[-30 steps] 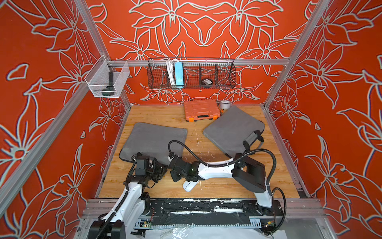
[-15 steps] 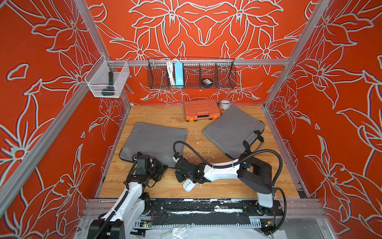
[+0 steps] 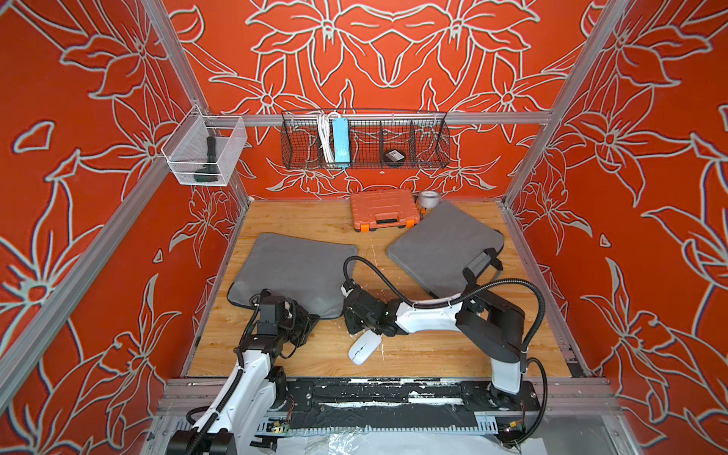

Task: Put the mouse into the laptop bag
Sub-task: Zip the zipper on the zippered laptop bag.

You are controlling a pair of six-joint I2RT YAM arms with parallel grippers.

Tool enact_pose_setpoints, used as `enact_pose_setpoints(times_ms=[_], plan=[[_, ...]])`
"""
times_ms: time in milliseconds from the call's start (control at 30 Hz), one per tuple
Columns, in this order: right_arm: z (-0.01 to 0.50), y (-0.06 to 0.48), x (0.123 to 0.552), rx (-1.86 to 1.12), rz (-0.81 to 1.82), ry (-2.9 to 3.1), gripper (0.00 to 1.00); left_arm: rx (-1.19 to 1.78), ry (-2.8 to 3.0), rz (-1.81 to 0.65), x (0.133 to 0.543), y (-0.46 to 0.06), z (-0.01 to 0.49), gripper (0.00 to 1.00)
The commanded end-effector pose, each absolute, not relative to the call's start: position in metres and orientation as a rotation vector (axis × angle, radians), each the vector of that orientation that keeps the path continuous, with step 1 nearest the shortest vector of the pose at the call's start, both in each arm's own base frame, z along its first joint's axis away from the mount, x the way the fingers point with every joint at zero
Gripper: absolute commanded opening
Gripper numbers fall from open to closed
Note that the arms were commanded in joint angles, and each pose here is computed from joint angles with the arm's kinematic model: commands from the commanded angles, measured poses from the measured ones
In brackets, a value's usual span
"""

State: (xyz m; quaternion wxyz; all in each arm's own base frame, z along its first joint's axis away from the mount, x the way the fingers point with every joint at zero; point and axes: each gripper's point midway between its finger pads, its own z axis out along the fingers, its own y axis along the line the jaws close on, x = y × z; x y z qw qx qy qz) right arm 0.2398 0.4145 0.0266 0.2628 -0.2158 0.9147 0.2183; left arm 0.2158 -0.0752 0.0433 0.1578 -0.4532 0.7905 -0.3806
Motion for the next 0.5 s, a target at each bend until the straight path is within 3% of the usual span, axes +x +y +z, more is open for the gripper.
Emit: enact_pose_setpoints(times_ms=[0, 467], plan=[[-0.006, 0.362, 0.265, -0.501, 0.327, 2.588, 0.00, -1.312, 2.274, -1.035, 0.213, -0.070, 0.041, 0.00], [-0.004, 0.365, 0.305, -0.447, 0.167, 2.601, 0.00, -1.280, 2.287, -1.081, 0.212, -0.075, 0.045, 0.00]])
